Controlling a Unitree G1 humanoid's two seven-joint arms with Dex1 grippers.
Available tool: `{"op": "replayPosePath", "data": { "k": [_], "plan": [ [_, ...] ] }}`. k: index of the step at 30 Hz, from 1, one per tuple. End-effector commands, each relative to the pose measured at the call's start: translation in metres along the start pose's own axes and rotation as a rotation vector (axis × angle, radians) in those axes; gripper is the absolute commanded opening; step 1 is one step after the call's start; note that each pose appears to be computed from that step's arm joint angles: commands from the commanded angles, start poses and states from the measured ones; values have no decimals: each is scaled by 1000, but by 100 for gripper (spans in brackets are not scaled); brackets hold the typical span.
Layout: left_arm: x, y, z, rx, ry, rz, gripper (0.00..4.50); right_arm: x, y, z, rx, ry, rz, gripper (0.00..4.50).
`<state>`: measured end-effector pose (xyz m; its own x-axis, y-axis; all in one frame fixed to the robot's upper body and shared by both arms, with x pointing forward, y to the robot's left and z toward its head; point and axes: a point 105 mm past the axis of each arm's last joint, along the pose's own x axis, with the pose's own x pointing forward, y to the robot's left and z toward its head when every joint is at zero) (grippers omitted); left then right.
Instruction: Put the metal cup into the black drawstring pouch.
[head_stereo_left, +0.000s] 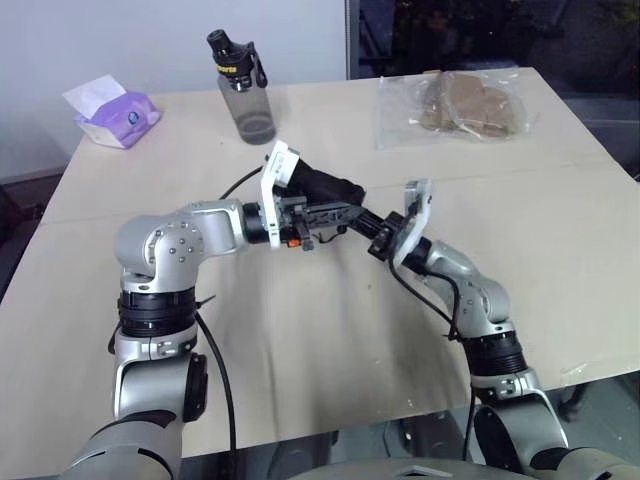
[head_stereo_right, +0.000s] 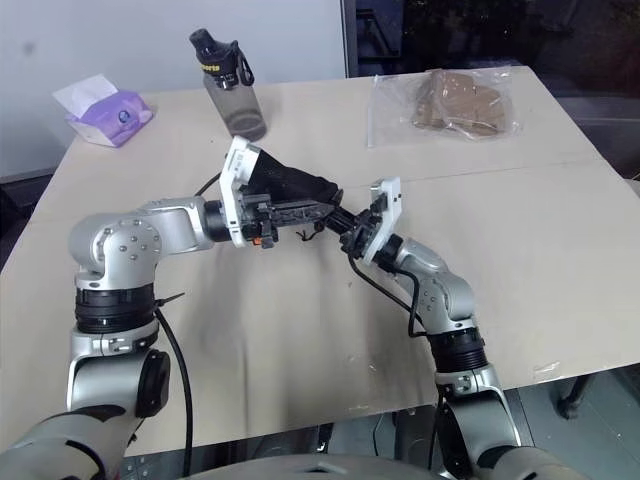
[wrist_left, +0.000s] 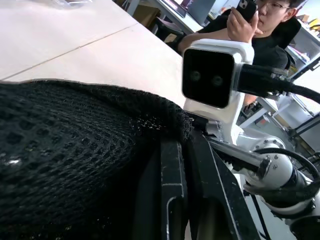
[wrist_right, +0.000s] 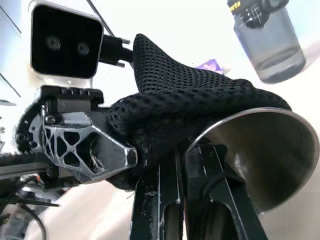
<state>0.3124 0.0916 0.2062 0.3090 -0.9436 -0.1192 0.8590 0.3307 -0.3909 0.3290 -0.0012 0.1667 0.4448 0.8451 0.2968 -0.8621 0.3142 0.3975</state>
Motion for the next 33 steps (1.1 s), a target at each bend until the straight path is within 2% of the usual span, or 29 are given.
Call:
{"op": "replayPosePath", "data": {
  "k": [1,5,9,12,14,17,19,22,23,28,30,33],
  "plan": [
    [3,-20,0,44,23,-112,9,-13,12,15,148,-53,85,0],
    [2,-26,3,61,25,-160,9,-17,13,13,187,-16,104,0],
    [7,-29,7,67,26,-178,9,-3,12,10,17,57,66,0],
    [17,-31,8,63,28,-188,9,17,20,-3,-302,175,85,0],
    [25,-28,9,46,31,-181,9,25,32,-15,-520,247,168,0],
    [32,-21,6,21,46,-154,9,29,37,-21,-704,287,227,0],
    [32,-18,7,-15,39,-146,9,29,34,-15,-710,257,204,0],
    [26,-23,5,-3,48,-170,9,19,24,5,-330,127,130,0],
    [26,-22,5,-5,48,-166,9,15,19,3,-335,141,126,0],
    [35,-14,7,-31,29,-131,9,15,34,-32,-722,382,280,0],
    [39,-10,10,-37,18,-112,9,18,34,-32,-808,397,291,0],
    [40,0,10,-18,17,-59,9,12,11,-22,-856,421,179,0]
  ]
}}
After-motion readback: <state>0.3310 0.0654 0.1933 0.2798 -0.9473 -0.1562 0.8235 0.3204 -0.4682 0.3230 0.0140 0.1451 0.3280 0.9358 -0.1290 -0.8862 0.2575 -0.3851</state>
